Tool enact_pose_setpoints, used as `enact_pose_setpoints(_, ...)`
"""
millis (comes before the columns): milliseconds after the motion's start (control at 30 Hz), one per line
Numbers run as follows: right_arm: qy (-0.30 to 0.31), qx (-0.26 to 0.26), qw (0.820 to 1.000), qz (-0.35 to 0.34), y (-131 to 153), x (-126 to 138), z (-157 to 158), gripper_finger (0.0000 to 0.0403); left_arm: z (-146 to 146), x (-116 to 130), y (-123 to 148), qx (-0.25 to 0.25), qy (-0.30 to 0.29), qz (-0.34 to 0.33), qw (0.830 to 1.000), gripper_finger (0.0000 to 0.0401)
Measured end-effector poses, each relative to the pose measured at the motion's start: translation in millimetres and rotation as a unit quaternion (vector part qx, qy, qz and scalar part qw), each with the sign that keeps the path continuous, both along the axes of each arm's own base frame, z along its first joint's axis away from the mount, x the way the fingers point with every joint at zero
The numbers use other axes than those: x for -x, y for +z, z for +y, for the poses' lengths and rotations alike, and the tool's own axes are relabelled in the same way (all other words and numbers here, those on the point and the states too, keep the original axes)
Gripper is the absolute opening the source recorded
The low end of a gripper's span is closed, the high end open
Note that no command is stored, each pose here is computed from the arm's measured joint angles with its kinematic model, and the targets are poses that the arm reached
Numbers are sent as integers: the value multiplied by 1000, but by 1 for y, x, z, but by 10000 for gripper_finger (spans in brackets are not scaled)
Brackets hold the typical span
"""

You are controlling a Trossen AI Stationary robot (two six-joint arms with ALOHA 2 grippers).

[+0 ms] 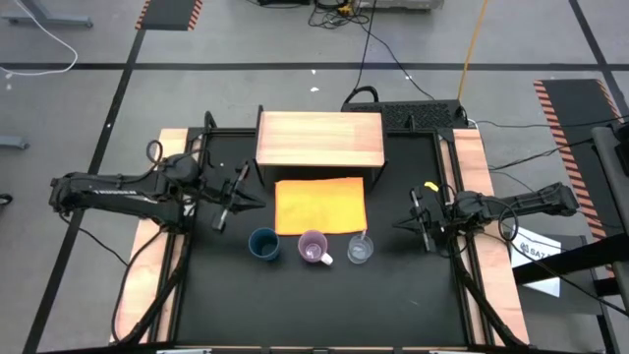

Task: Stack small to large cups/mugs on shelf
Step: Put the blue cup on the shelf

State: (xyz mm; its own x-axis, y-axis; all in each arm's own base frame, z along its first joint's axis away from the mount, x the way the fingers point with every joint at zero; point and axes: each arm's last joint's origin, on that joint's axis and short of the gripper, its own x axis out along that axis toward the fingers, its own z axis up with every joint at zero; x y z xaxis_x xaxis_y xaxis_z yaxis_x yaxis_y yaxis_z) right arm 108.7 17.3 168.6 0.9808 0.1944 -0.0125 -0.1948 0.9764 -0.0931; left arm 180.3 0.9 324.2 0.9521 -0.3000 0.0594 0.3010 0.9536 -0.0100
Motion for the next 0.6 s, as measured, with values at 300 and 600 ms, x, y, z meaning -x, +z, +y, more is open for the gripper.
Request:
enact_pose_setpoints(300,0,0,1000,0,0,0,0,0,0,2,3,-1,1,52,999,12)
enact_pose_setpoints(600,0,1,1000,-1,0,0,0,0,2,-1,-3,4,24,131,991,10)
